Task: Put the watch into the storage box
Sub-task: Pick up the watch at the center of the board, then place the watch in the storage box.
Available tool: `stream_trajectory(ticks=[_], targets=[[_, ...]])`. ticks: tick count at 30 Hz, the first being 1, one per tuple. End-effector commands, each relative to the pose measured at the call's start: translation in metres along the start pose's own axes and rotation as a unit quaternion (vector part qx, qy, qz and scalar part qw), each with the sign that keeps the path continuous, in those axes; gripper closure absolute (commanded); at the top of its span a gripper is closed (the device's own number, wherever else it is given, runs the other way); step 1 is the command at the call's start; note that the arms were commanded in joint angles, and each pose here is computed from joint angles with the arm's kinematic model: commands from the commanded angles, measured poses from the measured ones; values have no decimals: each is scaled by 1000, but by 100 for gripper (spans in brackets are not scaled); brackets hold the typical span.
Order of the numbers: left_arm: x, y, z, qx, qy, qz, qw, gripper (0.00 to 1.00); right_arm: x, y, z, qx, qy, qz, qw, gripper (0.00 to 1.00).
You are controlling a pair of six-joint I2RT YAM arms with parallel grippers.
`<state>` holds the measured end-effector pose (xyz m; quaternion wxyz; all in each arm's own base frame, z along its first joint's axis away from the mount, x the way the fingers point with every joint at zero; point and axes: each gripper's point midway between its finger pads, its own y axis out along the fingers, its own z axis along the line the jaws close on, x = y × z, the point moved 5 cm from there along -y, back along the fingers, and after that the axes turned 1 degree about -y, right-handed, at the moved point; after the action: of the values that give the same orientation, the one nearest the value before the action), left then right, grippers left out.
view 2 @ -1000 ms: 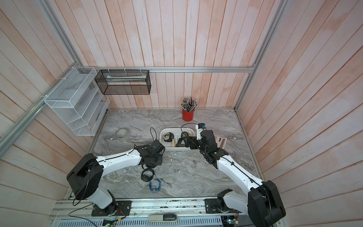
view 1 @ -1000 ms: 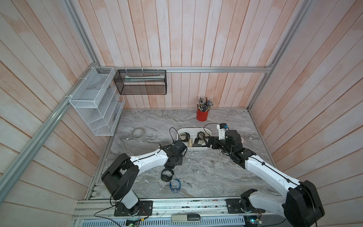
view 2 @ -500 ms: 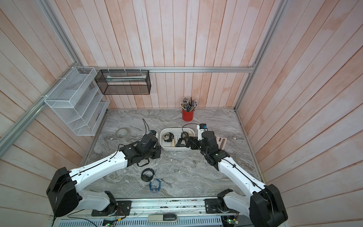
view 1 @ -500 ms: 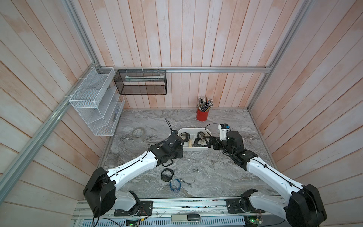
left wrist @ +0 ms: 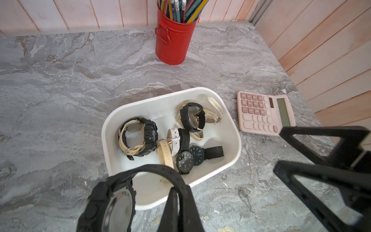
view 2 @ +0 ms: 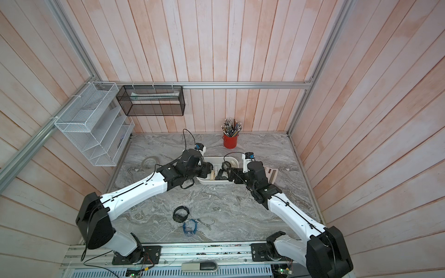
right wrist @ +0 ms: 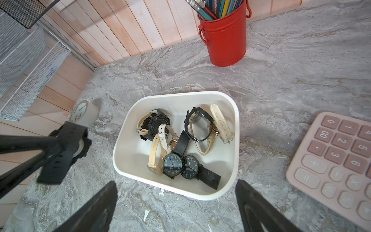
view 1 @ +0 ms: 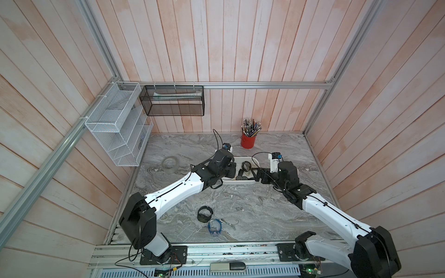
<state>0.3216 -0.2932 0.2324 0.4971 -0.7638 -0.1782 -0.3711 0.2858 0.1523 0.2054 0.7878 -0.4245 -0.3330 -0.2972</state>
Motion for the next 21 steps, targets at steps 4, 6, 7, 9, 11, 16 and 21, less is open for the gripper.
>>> stream_trajectory(ticks=[4, 6, 7, 9, 11, 16, 21], targets=[[14, 38, -4, -7, 32, -9, 999, 100, -5, -6, -9, -17, 4, -7, 1000, 6], [13, 47, -1, -5, 27, -2, 1000, 100, -5, -7, -9, -15, 8, -4, 1000, 6], [13, 51, 0, -6, 23, 0, 1000, 100, -5, -8, -9, -14, 8, -4, 1000, 6], [12, 57, 1, -12, 17, 1, 1000, 100, -4, -9, -9, -15, 6, -6, 1000, 6], [11, 63, 2, -15, 16, -2, 1000, 100, -4, -9, -9, -14, 3, -10, 1000, 6], [7, 80, 14, -2, 2, 10, 1000, 100, -3, -13, -9, -9, 8, -13, 1000, 6], [-7, 98, 23, 10, -5, 25, 1000, 100, -5, -16, -10, -10, 5, -18, 1000, 6]])
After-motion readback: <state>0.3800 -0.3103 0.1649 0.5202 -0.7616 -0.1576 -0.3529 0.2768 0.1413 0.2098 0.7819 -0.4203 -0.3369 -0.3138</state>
